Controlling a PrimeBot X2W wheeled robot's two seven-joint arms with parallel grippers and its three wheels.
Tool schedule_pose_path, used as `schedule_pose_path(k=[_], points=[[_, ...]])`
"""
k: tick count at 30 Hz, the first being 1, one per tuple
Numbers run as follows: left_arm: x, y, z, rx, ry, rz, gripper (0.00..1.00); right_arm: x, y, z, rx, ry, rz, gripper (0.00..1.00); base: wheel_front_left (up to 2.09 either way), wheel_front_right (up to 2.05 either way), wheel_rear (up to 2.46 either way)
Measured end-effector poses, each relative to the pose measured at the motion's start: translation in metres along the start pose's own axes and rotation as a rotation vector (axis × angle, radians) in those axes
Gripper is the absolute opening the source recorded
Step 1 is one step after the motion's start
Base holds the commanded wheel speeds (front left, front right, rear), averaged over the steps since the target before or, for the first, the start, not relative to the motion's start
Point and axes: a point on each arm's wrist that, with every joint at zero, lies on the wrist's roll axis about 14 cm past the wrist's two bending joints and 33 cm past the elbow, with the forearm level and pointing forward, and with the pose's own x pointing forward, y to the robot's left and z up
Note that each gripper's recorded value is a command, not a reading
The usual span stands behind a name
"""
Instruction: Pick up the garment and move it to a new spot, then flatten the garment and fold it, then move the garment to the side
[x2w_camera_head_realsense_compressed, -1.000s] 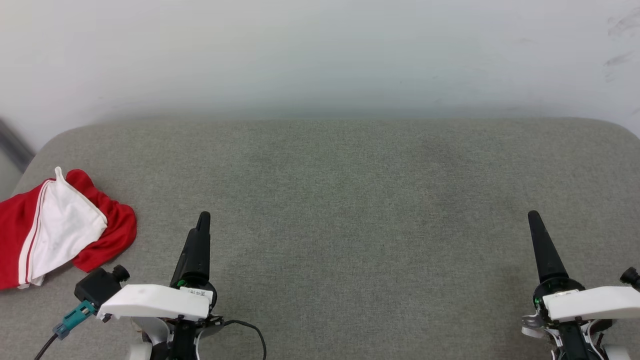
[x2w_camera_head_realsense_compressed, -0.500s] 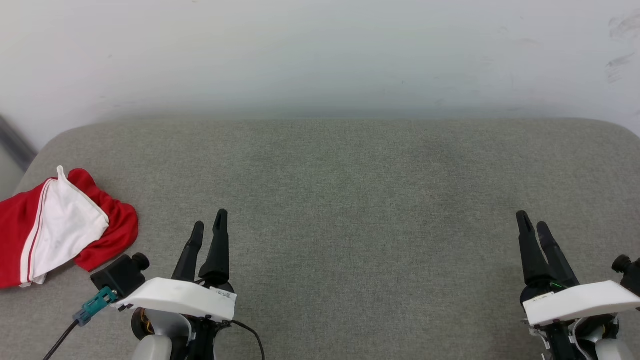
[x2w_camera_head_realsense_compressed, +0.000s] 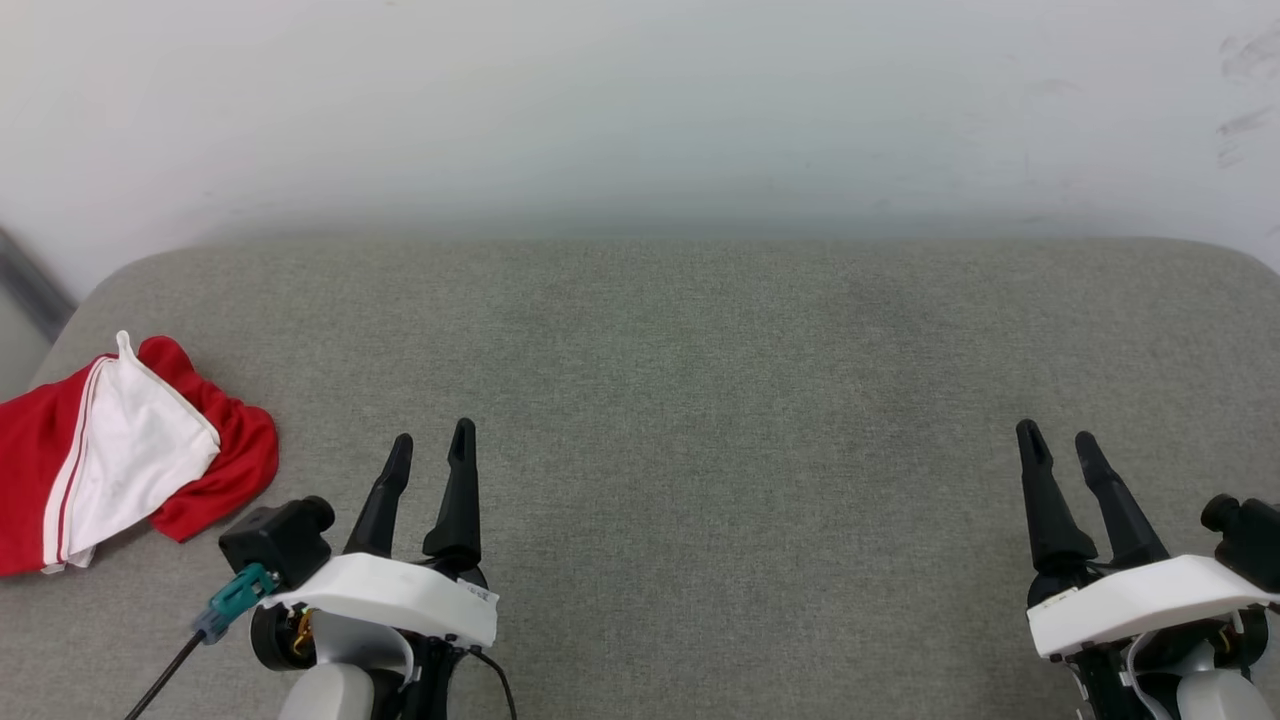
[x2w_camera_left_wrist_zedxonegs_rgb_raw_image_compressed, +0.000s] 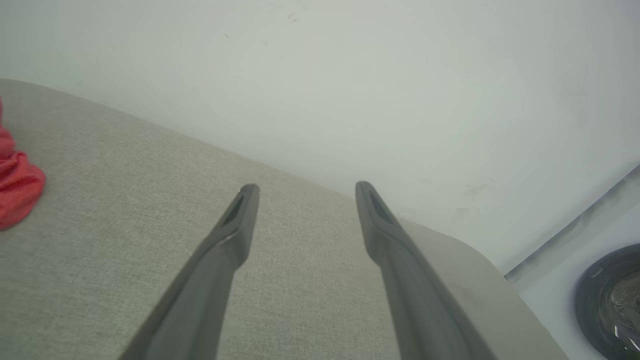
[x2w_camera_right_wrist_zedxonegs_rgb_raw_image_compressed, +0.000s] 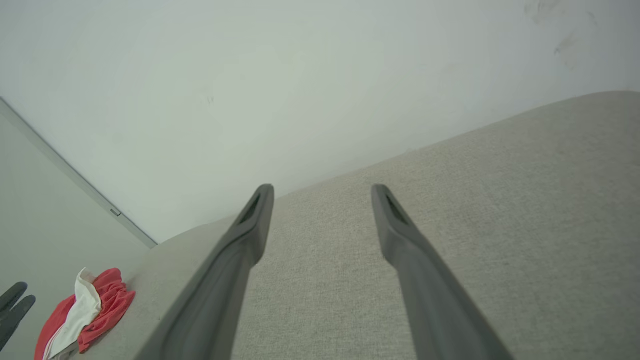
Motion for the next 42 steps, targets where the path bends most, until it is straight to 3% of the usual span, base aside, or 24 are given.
schedule_pose_path(k=[19, 42], points=[[0.0007, -0.0019, -0.0053, 0.257, -0.002, -0.016, 1.0, 0.0011, 0.0047, -0.0005, -0.228, 0.019, 0.014, 1.0, 0.0, 0.0, 0.0], [0.0022, -0.0042, -0.0081, 0.403, -0.016, -0.032, 1.0, -0.0005, 0.0054, -0.0023, -0.387, 0.023, 0.016, 1.0, 0.0, 0.0, 0.0]])
